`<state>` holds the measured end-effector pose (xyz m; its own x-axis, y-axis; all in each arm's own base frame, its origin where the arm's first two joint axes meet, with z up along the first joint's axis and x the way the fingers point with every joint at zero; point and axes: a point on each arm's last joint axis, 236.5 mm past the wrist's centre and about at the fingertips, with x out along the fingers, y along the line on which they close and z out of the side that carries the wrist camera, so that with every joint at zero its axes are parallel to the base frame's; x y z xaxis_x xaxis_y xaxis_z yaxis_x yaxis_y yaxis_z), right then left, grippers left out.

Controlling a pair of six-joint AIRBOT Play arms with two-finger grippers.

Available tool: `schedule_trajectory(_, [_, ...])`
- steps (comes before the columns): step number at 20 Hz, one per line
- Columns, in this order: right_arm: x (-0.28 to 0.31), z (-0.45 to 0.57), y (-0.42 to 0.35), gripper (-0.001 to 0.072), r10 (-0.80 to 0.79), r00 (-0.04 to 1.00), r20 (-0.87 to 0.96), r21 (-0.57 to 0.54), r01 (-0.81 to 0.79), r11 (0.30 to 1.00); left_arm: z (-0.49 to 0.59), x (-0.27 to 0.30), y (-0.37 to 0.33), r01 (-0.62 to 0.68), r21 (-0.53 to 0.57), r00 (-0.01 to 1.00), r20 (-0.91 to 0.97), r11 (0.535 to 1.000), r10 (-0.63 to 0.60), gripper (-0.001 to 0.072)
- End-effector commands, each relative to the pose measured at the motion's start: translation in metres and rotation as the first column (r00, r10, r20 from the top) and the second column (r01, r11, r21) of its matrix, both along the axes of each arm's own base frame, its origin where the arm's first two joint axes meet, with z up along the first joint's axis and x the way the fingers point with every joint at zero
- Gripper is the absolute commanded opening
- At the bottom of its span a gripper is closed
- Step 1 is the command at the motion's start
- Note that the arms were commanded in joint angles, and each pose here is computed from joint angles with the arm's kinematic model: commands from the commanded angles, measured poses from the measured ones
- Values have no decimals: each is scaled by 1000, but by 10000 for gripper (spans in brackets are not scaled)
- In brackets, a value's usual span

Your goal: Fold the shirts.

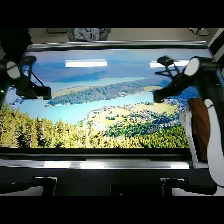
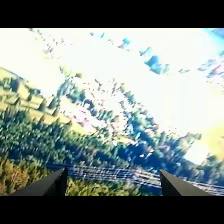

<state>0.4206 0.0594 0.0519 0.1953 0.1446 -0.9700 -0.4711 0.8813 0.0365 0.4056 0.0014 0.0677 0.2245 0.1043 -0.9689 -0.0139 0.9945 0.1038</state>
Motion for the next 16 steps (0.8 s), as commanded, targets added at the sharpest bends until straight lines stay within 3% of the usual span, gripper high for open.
schedule_trajectory(1, [-23, -36, 8, 695, 36, 986, -164, -40, -43, 998, -40, -19, -14, 11, -18, 999, -39, 1000, -11, 716])
schedule_trajectory(16, [-18, -36, 4, 694, 31, 989, -147, -60, -40, 997, -48, -21, -16, 15, -17, 998, -58, 1000, -16, 716])
